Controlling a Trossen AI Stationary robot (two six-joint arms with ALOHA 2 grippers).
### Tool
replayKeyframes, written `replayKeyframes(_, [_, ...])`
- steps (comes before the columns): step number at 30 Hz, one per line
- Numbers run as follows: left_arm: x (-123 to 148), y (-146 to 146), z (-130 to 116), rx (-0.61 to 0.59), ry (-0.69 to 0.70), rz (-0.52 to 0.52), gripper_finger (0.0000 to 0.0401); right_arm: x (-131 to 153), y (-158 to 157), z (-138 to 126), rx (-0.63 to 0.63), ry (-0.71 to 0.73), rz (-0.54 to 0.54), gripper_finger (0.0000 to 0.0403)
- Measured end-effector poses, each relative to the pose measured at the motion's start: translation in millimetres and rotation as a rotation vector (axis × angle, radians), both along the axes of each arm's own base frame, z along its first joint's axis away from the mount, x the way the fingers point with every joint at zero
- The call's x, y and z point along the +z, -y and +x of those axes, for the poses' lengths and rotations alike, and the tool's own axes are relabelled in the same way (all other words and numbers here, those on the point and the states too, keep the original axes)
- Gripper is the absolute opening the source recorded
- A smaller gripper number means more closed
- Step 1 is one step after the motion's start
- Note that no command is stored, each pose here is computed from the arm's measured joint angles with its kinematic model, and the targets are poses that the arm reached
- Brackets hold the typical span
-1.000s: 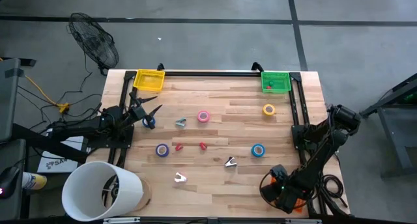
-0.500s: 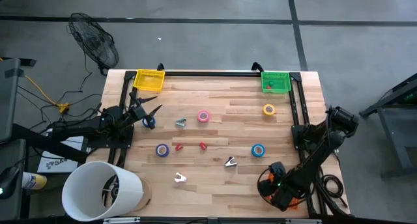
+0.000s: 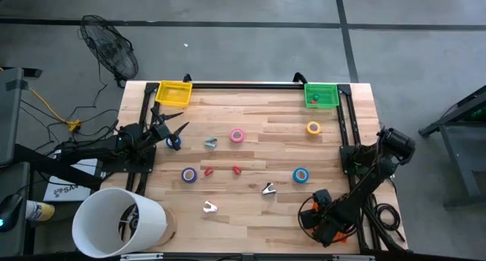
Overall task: Pick and place Stapler, Stapler remover, tape
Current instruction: Put the yellow stapler into the green bin
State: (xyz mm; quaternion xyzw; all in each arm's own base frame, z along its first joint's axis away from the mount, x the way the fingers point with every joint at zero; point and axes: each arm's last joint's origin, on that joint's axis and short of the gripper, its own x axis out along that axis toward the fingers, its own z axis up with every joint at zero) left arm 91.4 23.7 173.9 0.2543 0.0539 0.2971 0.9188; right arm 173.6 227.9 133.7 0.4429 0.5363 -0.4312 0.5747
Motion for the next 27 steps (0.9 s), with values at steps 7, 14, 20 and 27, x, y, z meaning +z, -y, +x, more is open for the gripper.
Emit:
replayKeyframes(7, [0.0,0.0,0.0,0.000,0.000,0.000,0.0193,16.0,-4.0,-9.7,0.049,0.035,0.065,0.0169])
replayKeyframes(14, [0.0,0.0,0.0,0.000,0.000,0.000,0.0193,40.8,-12.2,-27.0,0.053,0.015,0.193,0.0155])
replayKeyframes(20, [0.0,0.0,0.0,0.000,0.000,0.000,0.0193,57.4,-2.7,-28.6,0.064,0.065,0.017,0.0161])
replayKeyframes(27, [0.1,0.0,0.0,0.000,0.000,0.000,0.0193,58.7,-6.6,-26.0,0.108,0.061,0.072,0.0166])
